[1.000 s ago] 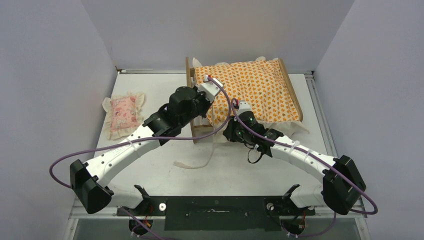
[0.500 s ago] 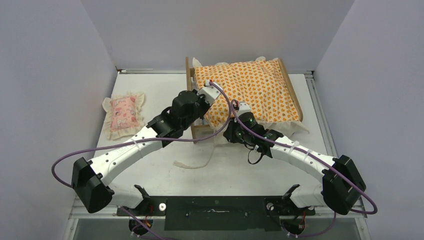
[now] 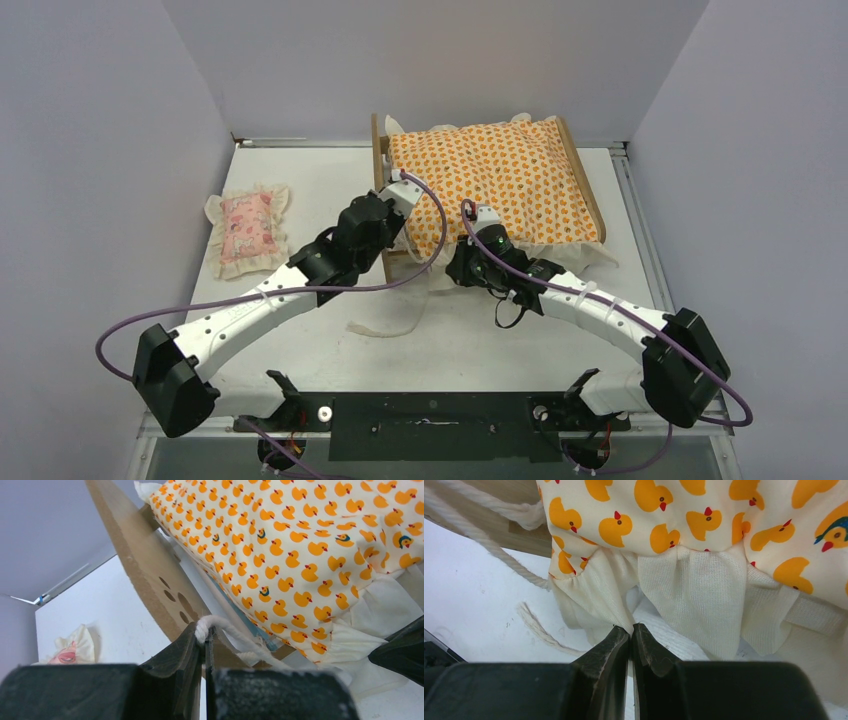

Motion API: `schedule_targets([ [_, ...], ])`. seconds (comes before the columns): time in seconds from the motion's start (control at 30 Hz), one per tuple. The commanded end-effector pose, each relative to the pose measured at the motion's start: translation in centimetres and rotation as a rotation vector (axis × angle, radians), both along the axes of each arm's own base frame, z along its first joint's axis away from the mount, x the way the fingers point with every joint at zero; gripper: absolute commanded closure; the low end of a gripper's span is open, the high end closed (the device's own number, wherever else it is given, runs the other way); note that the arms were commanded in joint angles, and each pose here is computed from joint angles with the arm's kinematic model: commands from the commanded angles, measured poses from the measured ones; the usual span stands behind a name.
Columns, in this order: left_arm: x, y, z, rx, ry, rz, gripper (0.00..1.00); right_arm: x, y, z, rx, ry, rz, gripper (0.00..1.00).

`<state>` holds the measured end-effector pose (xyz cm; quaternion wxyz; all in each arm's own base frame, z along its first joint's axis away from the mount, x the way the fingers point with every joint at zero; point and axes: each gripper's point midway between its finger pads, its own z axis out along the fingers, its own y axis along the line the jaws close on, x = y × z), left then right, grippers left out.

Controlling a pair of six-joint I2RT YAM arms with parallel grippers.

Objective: Set up the pet bed

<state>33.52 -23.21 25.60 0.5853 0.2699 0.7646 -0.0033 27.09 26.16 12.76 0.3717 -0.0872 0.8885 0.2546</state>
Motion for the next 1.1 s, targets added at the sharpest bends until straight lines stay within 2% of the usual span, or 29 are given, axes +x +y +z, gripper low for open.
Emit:
schedule_targets([
  [0.0, 0.3, 1.1, 5.1, -0.088, -0.124, 0.047, 1.0, 0.7, 0.9, 1.0, 0.047, -0.028, -0.002, 0.91],
  [0.2, 0.8, 0.9, 6.8, -0.05, -0.146, 0.033, 1.0, 0.8, 1.0, 0.9, 0.048, -0.025, -0.004, 0.91],
  [0.47, 0.4, 1.3, 3.8, -0.004, -0.086, 0.039, 0.99, 0.8, 1.1, 0.7, 0.055, -0.023, -0.007, 0.9],
  [0.53, 0.2, 1.1, 2.6, -0.002, -0.056, 0.031, 0.91, 0.8, 1.1, 0.6, 0.054, -0.02, -0.008, 0.9],
  [0.63, -0.2, 0.9, 1.5, -0.007, -0.018, 0.027, 0.61, 0.8, 1.2, 0.4, 0.056, -0.017, -0.005, 0.9],
  [0.77, -0.6, 1.0, 2.4, -0.033, -0.01, 0.024, 0.37, 0.9, 1.5, 0.2, 0.057, -0.011, 0.002, 0.9],
  [0.87, -0.9, 1.3, 3.7, -0.048, -0.002, 0.036, 0.28, 1.0, 1.7, 0.2, 0.056, -0.01, 0.005, 0.9],
  [1.07, -2.5, 0.1, 4.8, -0.123, 0.074, -0.042, 0.28, 1.2, 1.8, 0.3, 0.052, -0.012, 0.01, 0.9],
])
